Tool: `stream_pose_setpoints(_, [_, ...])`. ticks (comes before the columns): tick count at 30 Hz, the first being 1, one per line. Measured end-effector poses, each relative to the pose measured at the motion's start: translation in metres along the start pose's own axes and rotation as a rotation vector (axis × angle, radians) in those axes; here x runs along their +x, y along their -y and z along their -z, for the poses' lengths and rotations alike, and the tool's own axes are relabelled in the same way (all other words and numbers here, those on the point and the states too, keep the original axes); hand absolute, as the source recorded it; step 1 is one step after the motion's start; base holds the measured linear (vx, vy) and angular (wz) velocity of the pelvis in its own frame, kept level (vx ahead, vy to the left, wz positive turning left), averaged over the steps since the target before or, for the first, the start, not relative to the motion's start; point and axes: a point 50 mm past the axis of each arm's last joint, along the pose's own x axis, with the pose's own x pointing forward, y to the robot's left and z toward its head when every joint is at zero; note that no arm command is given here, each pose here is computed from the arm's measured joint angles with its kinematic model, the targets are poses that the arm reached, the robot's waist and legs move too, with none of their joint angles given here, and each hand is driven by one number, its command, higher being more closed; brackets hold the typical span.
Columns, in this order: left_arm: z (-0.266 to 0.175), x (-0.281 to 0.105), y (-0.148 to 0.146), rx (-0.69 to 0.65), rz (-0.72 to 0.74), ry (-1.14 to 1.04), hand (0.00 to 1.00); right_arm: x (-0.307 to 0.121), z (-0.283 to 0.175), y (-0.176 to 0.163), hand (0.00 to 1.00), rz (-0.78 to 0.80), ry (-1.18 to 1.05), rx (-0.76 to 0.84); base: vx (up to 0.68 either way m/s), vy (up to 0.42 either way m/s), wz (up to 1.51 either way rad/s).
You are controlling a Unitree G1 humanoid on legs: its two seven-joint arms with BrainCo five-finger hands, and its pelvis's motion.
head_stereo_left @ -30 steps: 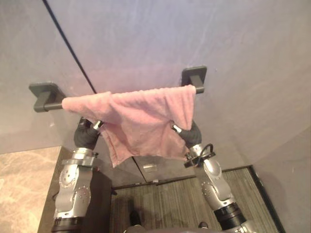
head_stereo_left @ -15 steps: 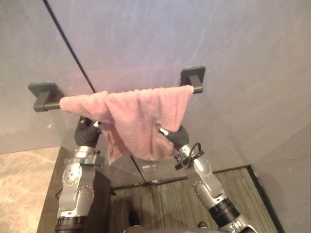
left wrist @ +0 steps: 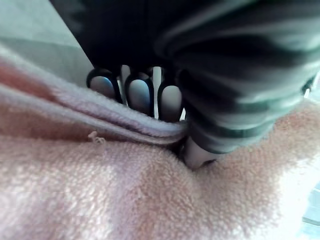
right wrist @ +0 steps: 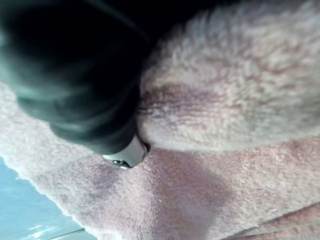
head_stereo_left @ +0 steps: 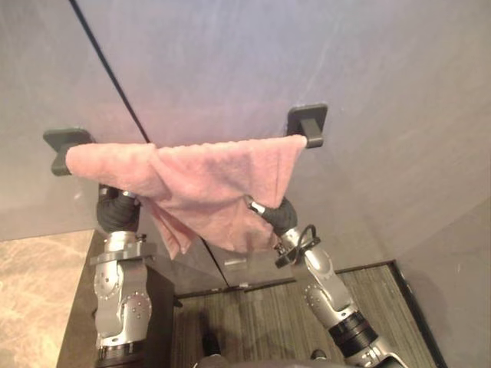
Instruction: Organize washtable
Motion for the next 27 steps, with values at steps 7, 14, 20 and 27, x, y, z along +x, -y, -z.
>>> stream_pose_setpoints(7, [0.002,-0.008,-0.001,0.014,-0.025,-0.008,1.0,-0.007,-0.003,0.012,1.0,0.064,0.015,-0.021,0.01,0.001,0.05])
stream_pose_setpoints(14, [0.0,-0.017,-0.011,0.053,-0.063,-0.021,1.0,-0.012,-0.007,0.02,1.0,0.114,0.032,-0.032,0.0,0.001,0.0])
stream_pose_setpoints(20, [0.001,-0.019,-0.012,0.054,-0.066,-0.029,1.0,-0.013,-0.007,0.02,0.0,0.123,0.033,-0.042,0.0,0.0,0.0])
stream_pose_setpoints(27, [0.006,-0.027,-0.013,0.057,-0.094,-0.054,0.0,-0.021,-0.007,0.03,0.0,0.176,0.021,-0.049,0.0,0.0,0.0])
